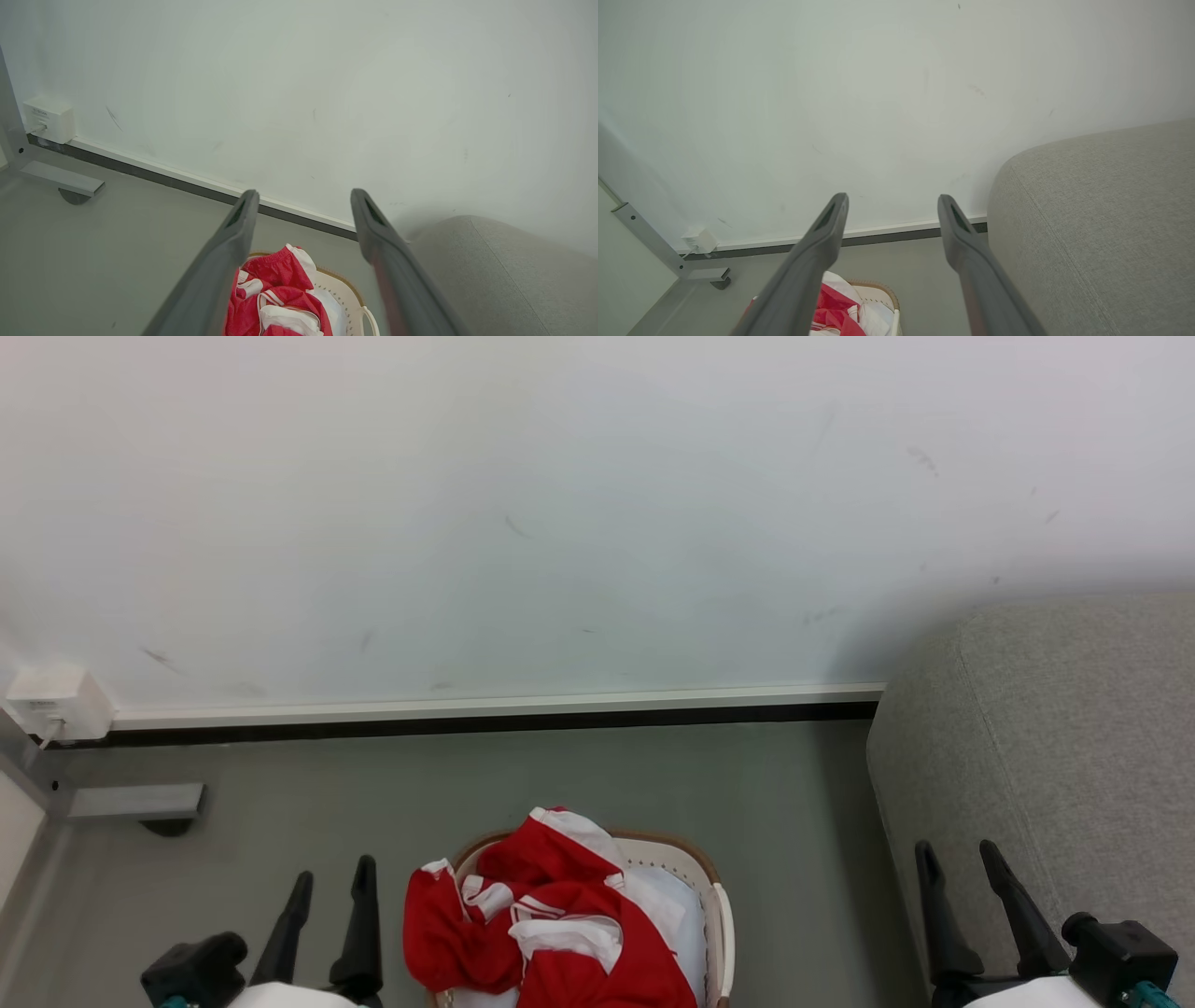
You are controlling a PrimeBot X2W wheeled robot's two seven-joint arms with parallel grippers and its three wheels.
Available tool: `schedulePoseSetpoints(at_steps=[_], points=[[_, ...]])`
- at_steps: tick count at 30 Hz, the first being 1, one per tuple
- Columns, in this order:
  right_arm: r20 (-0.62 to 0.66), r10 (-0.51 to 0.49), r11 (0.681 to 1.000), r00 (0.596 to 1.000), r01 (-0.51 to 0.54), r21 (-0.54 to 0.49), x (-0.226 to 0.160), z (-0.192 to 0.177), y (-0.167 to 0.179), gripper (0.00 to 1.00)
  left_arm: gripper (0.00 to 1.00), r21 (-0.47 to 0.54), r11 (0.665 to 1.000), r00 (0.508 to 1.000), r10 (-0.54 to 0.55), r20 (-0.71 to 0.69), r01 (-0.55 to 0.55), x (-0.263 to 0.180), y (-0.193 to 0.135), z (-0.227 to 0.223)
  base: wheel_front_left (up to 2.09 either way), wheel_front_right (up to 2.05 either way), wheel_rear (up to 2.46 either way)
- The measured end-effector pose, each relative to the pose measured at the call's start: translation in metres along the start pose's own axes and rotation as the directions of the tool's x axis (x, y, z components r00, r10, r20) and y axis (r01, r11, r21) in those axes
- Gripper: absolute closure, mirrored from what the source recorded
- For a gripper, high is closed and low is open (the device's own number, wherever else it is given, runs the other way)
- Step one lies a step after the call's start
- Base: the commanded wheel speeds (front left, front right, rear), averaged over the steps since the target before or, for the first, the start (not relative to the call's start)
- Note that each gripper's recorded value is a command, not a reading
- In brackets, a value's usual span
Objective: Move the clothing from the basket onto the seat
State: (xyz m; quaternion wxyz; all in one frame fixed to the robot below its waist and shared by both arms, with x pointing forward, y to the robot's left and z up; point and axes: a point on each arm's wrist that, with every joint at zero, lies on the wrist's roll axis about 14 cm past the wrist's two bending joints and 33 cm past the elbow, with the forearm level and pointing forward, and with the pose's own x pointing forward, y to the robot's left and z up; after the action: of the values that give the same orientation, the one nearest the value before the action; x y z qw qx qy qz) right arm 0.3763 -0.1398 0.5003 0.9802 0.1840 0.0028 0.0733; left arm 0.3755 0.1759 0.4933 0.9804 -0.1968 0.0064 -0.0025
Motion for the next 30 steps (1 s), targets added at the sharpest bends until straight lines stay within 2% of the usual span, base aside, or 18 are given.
schedulePoseSetpoints(at_steps=[15, 30], points=[[-0.014, 0.004, 0.993, 1.0, -0.005, -0.114, -0.006, -0.008, -0.003, 0.0, 0.0, 0.167, 0.986, 0.999, -0.033, 0.009, 0.031, -0.003, -0.005, 0.0, 0.0, 0.0, 0.0], [-0.027, -0.012, 0.987, 1.0, 0.008, -0.157, -0.009, -0.016, -0.01, 0.0, 0.0, 0.286, 0.956, 0.998, -0.057, -0.012, 0.058, -0.005, -0.006, -0.01, 0.0, 0.0, 0.0]])
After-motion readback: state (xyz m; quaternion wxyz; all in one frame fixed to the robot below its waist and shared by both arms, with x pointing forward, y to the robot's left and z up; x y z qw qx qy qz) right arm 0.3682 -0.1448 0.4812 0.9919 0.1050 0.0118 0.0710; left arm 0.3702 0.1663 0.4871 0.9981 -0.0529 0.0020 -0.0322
